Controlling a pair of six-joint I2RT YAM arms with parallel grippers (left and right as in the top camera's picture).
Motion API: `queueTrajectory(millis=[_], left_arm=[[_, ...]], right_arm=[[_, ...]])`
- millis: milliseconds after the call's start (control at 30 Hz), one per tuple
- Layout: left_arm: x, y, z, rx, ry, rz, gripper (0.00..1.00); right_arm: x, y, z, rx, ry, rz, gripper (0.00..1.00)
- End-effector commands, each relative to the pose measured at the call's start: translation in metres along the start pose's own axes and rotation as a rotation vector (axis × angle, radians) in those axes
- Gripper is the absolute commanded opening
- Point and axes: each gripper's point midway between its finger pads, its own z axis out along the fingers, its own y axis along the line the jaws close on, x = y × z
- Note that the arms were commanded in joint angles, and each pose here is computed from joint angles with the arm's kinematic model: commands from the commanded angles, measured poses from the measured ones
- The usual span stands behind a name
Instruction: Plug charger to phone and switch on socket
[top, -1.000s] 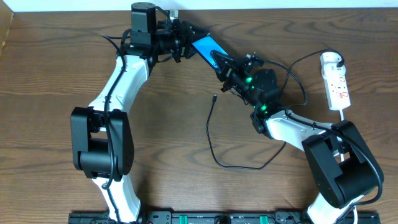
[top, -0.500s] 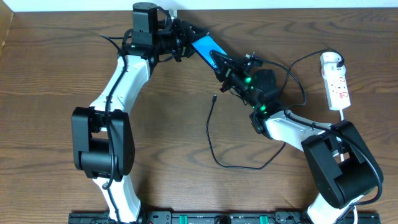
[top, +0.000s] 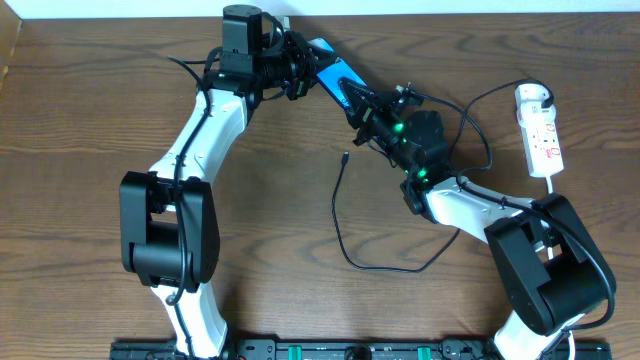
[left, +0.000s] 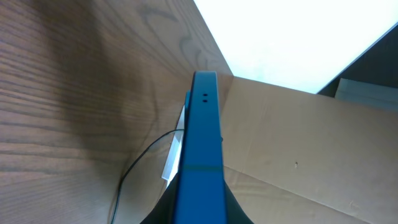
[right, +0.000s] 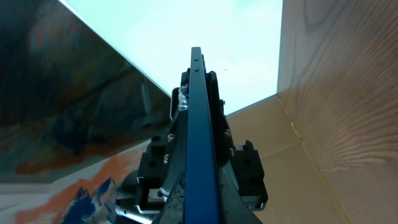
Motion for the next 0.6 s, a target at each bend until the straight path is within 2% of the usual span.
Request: queueTrajectory(millis=[0,333,400,500,567], left_arm=[[-0.001,-0.016,-0.004,0.022,-0.017,0.040,0.07],[-0.001,-0.016,-0.004,0.022,-0.018,0.040,0.08],[-0.002,-0.016,-0.005,0.022,-0.020,0.039,0.07],[-0.007,-0.015,-0.009,0.023,-0.030,0.035,0.07],[-0.012,-0.013,-0.013,0.022,-0.041,0.028,0.07]], right_arm=[[0.012,0.014,0.005,-0.032,0.040,-0.010,0.02],[0.012,0.014,0.005,-0.033,0.039,-0.010,0.09],[0.012,0.014,0.005,-0.033,0.039,-0.010,0.15],[0.011,0.014,0.005,-0.033,0.038,-0.011,0.29],[0.011,0.014,0.005,-0.033,0.036,-0.024,0.46]])
